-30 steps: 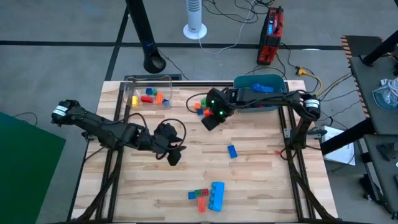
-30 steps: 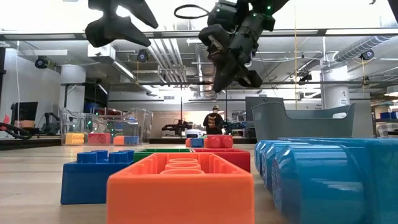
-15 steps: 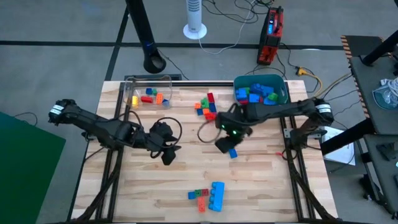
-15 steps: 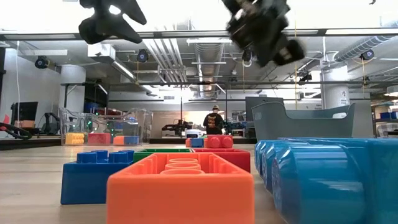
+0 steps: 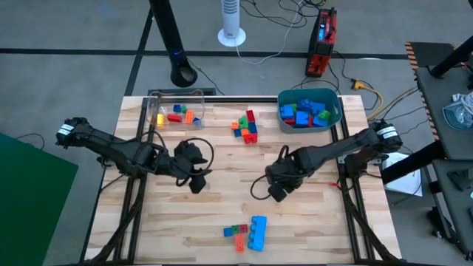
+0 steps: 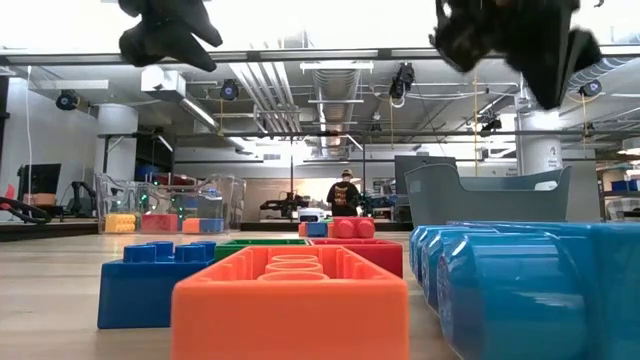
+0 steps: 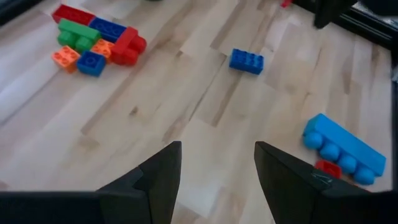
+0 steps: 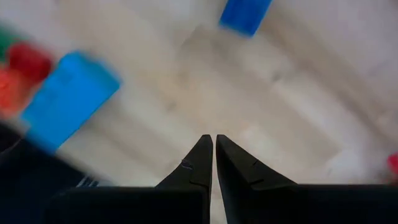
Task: Sort blocks by size
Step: Put the small blue game piece into the transparent bin, then put the big red game piece into the blue bin
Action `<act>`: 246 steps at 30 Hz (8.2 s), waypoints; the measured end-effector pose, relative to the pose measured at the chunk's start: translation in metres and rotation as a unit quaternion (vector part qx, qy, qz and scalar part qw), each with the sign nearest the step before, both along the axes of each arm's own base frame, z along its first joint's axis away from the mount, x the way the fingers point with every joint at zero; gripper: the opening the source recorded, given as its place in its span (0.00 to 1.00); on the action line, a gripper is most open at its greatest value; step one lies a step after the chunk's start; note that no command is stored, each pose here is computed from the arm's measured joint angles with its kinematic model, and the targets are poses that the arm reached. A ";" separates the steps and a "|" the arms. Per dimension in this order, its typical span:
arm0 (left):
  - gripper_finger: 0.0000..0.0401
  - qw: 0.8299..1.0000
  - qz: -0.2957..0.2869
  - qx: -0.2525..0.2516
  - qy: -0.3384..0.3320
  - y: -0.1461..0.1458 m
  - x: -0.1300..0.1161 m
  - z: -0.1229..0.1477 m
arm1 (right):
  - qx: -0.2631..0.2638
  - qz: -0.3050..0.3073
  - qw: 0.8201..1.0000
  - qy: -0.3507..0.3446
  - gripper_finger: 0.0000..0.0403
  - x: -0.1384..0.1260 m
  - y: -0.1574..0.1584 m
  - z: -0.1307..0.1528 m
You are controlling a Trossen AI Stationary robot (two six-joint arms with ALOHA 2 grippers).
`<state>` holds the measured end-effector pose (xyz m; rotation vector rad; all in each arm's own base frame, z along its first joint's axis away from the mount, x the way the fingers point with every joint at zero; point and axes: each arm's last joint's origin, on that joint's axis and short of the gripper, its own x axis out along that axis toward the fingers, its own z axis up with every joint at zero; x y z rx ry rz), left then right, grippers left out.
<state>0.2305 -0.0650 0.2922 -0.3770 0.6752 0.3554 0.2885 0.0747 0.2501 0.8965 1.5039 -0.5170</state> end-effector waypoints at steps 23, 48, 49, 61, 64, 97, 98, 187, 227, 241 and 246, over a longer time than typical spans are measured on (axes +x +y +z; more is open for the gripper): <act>0.47 1.000 0.017 0.009 -0.006 0.002 0.000 0.001 | -0.009 -0.067 0.996 -0.052 0.58 0.000 -0.041 -0.074; 0.47 0.996 -0.065 0.039 -0.057 0.004 -0.005 0.021 | -0.030 0.000 0.995 -0.092 0.32 0.019 -0.050 -0.096; 0.47 0.993 -0.085 0.045 -0.064 0.004 -0.007 0.026 | -0.010 0.015 0.992 -0.125 0.32 0.023 -0.051 -0.084; 0.47 0.945 -0.246 0.170 -0.135 0.000 -0.008 0.108 | 0.048 0.221 0.835 -0.502 0.32 0.074 -0.056 0.090; 0.47 0.938 -0.258 0.189 -0.132 -0.003 0.001 0.118 | 0.086 0.252 0.812 -0.520 0.32 0.082 -0.053 0.103; 0.56 0.878 -0.369 0.287 -0.102 -0.025 0.053 0.111 | 0.116 0.278 0.782 -0.546 0.32 0.097 -0.052 0.125; 0.55 0.878 -0.370 0.287 -0.101 -0.025 0.054 0.110 | 0.116 0.278 0.782 -0.546 0.32 0.097 -0.052 0.125; 0.27 0.842 0.404 -0.037 0.356 0.238 -0.066 0.021 | -0.174 0.082 0.896 -0.400 0.57 0.059 -0.216 0.101; 0.45 0.995 0.091 0.021 -0.043 -0.037 -0.048 0.078 | -0.008 -0.013 0.968 -0.251 0.54 0.095 -0.168 0.035; 0.45 0.995 0.060 0.072 -0.042 -0.049 -0.053 0.075 | -0.179 0.364 0.908 -0.110 0.54 0.077 -0.066 0.029; 0.45 0.994 0.056 0.079 -0.040 -0.049 -0.053 0.075 | -0.219 0.427 0.862 -0.162 0.54 0.102 -0.101 0.013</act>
